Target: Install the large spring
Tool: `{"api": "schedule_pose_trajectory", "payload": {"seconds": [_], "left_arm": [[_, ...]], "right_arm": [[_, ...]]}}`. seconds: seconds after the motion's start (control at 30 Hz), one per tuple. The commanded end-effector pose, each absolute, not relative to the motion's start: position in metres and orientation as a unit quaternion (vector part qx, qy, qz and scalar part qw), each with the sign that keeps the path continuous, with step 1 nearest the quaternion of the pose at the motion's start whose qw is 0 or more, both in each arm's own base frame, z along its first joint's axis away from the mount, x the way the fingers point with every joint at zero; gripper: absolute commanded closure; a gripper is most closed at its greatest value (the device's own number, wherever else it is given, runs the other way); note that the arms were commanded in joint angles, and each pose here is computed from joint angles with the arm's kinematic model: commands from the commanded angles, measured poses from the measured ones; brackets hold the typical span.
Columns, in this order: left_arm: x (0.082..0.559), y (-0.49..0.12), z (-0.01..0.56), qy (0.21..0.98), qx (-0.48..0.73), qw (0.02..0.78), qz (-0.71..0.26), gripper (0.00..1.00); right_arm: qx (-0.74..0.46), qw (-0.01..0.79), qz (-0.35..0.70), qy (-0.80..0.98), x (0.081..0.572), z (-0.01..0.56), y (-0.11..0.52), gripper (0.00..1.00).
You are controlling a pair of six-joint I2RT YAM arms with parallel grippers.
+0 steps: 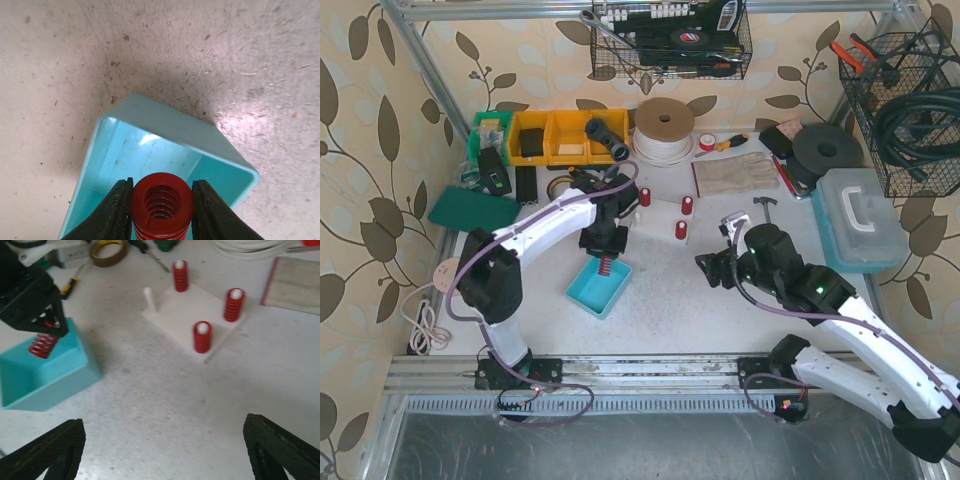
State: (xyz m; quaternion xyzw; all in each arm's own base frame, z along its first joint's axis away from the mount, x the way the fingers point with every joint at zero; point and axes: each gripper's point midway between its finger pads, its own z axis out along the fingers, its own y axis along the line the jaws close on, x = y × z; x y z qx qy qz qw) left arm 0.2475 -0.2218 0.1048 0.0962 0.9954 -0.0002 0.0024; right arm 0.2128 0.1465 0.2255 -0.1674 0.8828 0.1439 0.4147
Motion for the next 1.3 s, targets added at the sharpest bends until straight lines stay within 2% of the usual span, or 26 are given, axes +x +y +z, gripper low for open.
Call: {"api": "schedule_pose_trajectory", "payload": {"seconds": [0.0, 0.23, 0.4, 0.67, 0.93, 1.03, 1.27], "left_arm": [[0.253, -0.217, 0.167, 0.995, 0.058, 0.071, -0.035, 0.93], [0.266, -0.235, 0.237, 0.972, 0.023, 0.18, -0.15, 0.95], [0.269, -0.246, 0.28, 0.936, 0.0, 0.251, -0.246, 0.95], [0.262, -0.259, 0.304, 0.914, 0.008, 0.259, -0.311, 0.97], [0.259, -0.261, 0.309, 0.91, 0.014, 0.26, -0.322, 0.99], [0.257, -0.261, 0.308, 0.913, 0.018, 0.252, -0.321, 1.0], [0.251, -0.263, 0.317, 0.913, 0.025, 0.239, -0.331, 1.0]], "right_arm": [[-0.174, 0.41, 0.269, 0.854, 0.215, 0.238, 0.196, 0.15], [-0.169, 0.408, 0.385, 0.81, 0.237, 0.257, 0.257, 0.2], [-0.167, 0.415, 0.42, 0.789, 0.257, 0.27, 0.294, 0.2], [-0.203, 0.426, 0.426, 0.772, 0.278, 0.279, 0.333, 0.18], [-0.245, 0.425, 0.438, 0.753, 0.278, 0.284, 0.354, 0.2], [-0.262, 0.435, 0.436, 0.743, 0.277, 0.289, 0.357, 0.24], [-0.3, 0.451, 0.395, 0.742, 0.272, 0.275, 0.345, 0.42]]}}
